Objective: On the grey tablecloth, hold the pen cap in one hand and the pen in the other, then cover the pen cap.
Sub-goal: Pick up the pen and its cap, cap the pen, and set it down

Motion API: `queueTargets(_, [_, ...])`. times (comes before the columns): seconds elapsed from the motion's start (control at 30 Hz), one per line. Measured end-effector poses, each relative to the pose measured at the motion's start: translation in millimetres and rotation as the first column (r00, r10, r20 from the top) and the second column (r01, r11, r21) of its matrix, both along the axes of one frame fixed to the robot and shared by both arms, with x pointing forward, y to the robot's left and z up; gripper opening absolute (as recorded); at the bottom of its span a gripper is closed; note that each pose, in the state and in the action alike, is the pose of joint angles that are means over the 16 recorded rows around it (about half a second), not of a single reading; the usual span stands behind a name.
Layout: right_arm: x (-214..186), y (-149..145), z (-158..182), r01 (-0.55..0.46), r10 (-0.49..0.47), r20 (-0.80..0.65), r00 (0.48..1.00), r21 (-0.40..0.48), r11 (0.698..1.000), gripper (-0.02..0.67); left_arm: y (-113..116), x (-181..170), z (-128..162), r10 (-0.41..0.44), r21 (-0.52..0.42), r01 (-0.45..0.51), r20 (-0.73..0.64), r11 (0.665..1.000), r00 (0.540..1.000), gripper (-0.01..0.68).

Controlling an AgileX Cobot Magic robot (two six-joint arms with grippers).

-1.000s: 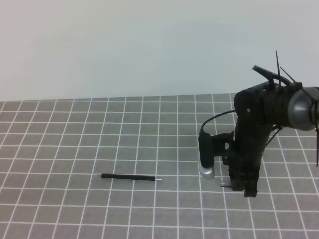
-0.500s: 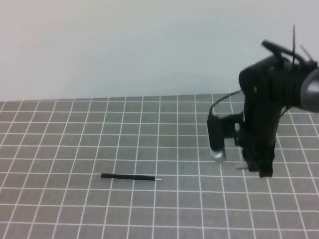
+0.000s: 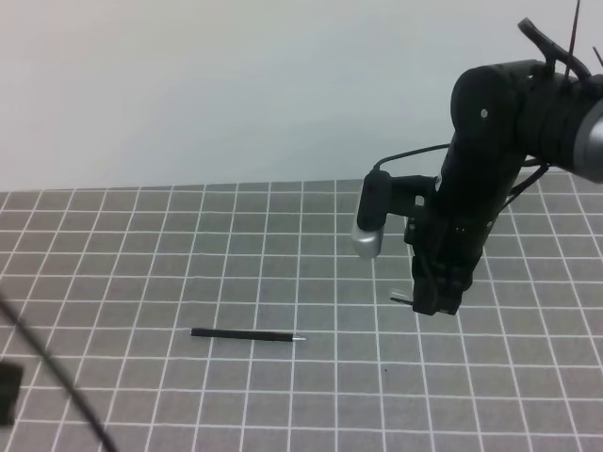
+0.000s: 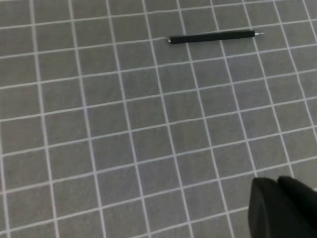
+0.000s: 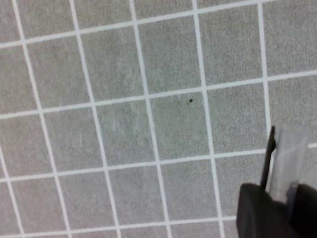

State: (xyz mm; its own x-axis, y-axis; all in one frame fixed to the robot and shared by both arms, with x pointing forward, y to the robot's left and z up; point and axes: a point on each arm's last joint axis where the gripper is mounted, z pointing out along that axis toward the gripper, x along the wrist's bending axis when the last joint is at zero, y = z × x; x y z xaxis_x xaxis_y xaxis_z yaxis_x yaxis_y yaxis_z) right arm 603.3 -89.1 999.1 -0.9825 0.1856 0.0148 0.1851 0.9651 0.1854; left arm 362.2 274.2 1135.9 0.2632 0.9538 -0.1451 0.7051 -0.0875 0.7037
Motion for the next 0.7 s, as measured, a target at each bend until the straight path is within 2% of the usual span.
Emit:
queueTargets(0.17, [0, 1, 0, 0.004, -0.004, -0.005, 1.0, 0.007, 1.0, 0.094, -5, 49, 8, -0.101, 0.024, 0.103, -0.066, 0.994, 0.993, 0.001])
queueTargets(0.5, [0, -1, 0, 0.001, -0.001, 0.004, 1.0, -0.01, 1.0, 0.093, -9, 149, 4, -0.239, 0.099, 0.246, -0.078, 0.964, 0.968, 0.008])
queueTargets(0.6, [1, -2, 0, 0.006, -0.006, 0.007, 1.0, -0.018, 1.0, 0.093, -11, 172, -2, -0.288, 0.124, 0.296, -0.084, 0.947, 0.954, 0.033])
queueTargets(0.7, [1, -3, 0, 0.017, -0.017, 0.01, 1.0, -0.027, 0.999, 0.093, -17, 189, -9, -0.362, 0.16, 0.372, -0.09, 0.914, 0.928, 0.087])
